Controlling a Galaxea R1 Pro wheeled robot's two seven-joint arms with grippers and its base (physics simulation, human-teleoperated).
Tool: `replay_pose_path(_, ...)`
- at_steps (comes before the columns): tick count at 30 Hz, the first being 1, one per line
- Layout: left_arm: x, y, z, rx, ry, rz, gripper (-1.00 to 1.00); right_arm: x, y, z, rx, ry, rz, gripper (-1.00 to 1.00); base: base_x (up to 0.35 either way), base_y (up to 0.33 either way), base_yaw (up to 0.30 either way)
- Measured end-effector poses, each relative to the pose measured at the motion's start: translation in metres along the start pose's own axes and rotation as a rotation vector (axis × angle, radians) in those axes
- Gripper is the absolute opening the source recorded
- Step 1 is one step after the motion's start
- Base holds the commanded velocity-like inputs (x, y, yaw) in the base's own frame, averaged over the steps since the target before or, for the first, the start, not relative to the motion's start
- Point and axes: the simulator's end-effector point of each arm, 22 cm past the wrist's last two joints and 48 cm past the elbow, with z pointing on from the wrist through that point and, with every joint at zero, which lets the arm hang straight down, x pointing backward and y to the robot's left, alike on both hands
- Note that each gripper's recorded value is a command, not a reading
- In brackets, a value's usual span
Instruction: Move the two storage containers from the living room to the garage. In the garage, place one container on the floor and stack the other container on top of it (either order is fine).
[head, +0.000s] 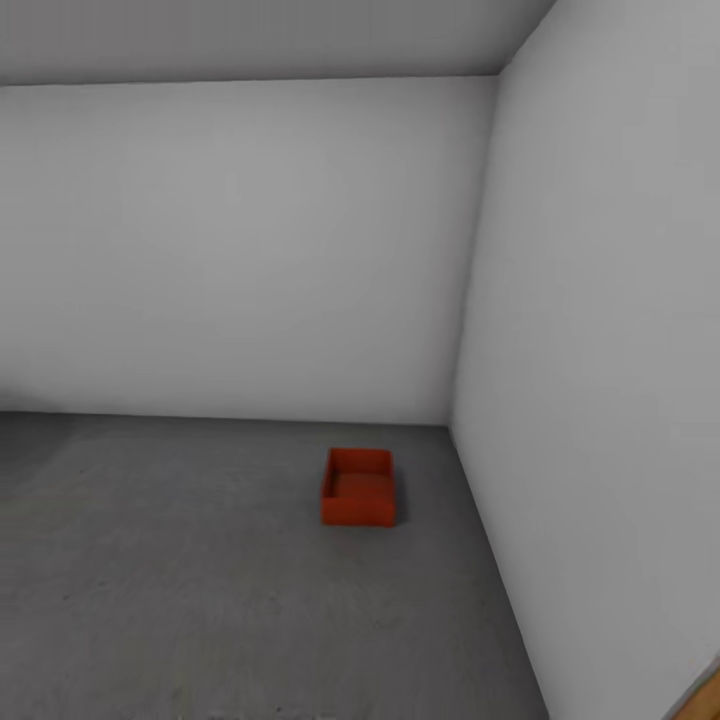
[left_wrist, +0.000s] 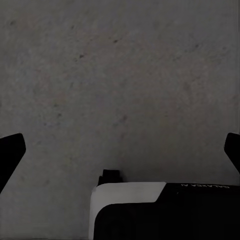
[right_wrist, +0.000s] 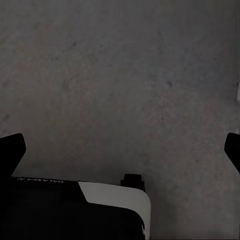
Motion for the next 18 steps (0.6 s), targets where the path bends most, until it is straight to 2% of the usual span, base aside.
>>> replay_pose_path(5, 0.0001, -0.0007, -0.0003, 0.001, 0.000, 0.000, 1.00, 0.0000, 0.0013, -0.0003, -0.006, -0.001, 0.001, 1.00, -0.072, 0.000, -0.249)
replay_pose_path(18, 0.0004, -0.0037, -0.0003, 0.005, 0.001, -0.001, 1.00, -0.0002, 0.0012, -0.0005, -0.006, -0.002, 0.002, 1.00, -0.002, 0.000, -0.276)
